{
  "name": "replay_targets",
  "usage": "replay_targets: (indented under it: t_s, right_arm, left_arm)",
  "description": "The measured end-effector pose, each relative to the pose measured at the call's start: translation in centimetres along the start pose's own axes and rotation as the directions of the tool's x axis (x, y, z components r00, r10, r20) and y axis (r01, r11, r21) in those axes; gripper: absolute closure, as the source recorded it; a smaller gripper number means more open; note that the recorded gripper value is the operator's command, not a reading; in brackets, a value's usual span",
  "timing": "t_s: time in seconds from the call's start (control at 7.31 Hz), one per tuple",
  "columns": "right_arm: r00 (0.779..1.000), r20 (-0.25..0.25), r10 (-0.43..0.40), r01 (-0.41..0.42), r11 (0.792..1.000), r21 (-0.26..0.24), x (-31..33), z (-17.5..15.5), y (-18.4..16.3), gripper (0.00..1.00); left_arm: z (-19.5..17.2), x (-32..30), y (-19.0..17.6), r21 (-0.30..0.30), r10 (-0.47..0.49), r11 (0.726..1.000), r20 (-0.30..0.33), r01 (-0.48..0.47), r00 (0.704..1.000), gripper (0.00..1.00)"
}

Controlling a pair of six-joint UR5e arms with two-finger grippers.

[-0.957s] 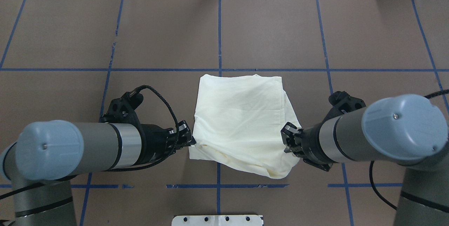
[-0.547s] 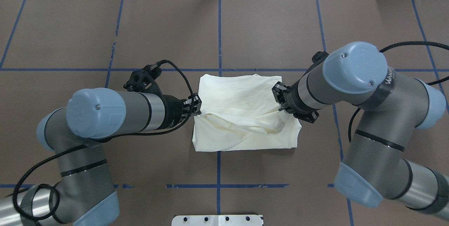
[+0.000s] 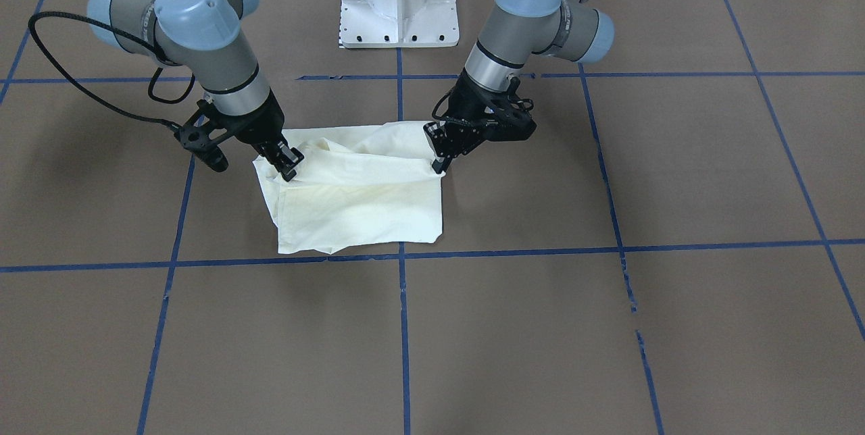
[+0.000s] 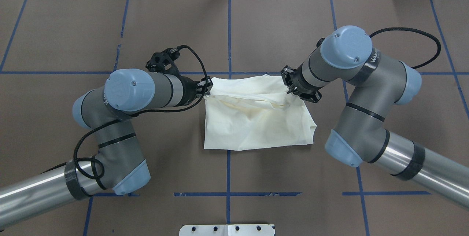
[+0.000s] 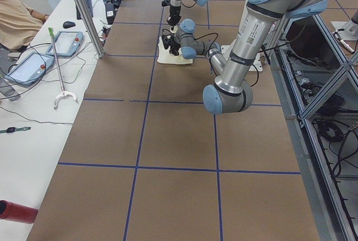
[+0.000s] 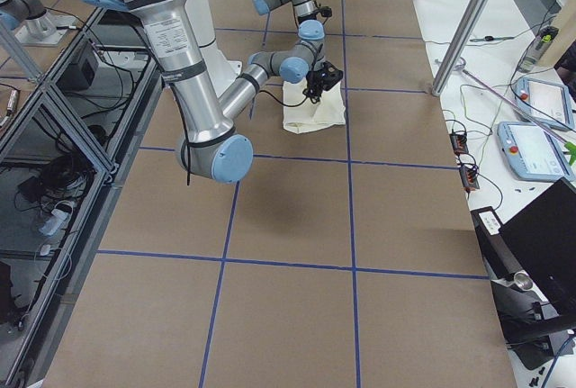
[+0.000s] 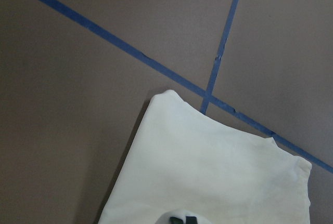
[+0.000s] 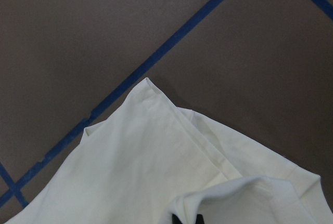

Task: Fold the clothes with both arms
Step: 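Release the folded edge and raise both grippers off the shirt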

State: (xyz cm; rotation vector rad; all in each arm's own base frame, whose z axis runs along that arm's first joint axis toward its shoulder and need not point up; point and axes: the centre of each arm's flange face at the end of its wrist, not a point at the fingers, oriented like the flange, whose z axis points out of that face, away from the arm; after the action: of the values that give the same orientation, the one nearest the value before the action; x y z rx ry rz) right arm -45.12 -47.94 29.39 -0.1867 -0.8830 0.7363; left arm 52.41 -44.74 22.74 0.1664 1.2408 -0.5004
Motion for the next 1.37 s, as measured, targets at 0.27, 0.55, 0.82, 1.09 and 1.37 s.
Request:
replay_targets:
  t_s: [0.27, 0.55, 0.82, 1.09, 1.37]
  right_arm:
    - [0.999, -0.032, -0.012, 0.012, 1.0, -0.003, -2.1, 2.3, -2.2, 1.0]
    - [0.999, -0.048, -0.013, 0.013, 1.0, -0.004, -3.1, 3.2, -3.2, 1.0]
    - [0.999, -0.05, -0.018, 0.018, 1.0, -0.004, -3.4, 3.9, -3.5, 1.0]
    - [0.999, -0.031, -0.02, 0.02, 1.0, 0.0, -3.6, 4.0, -4.5, 0.0]
    - [1.0, -0.005, -0.018, 0.018, 1.0, 0.005, -3.9, 1.8, -7.8, 0.0]
  left_arm:
    - [2.7, 0.3, -2.7, 0.03, 0.024, 0.999, -0.032, -0.023, 0.999, 1.0]
    - [5.4, -0.2, -4.7, 0.049, 0.047, 0.998, -0.049, -0.045, 0.998, 0.75]
    - [5.4, -1.0, -7.7, 0.063, 0.115, 0.992, -0.056, -0.112, 0.992, 0.75]
    - [4.7, -4.0, -8.5, 0.038, 0.172, 0.985, -0.097, -0.169, 0.98, 0.75]
    - [3.3, -6.1, -8.5, 0.023, 0.19, 0.982, -0.117, -0.188, 0.975, 0.75]
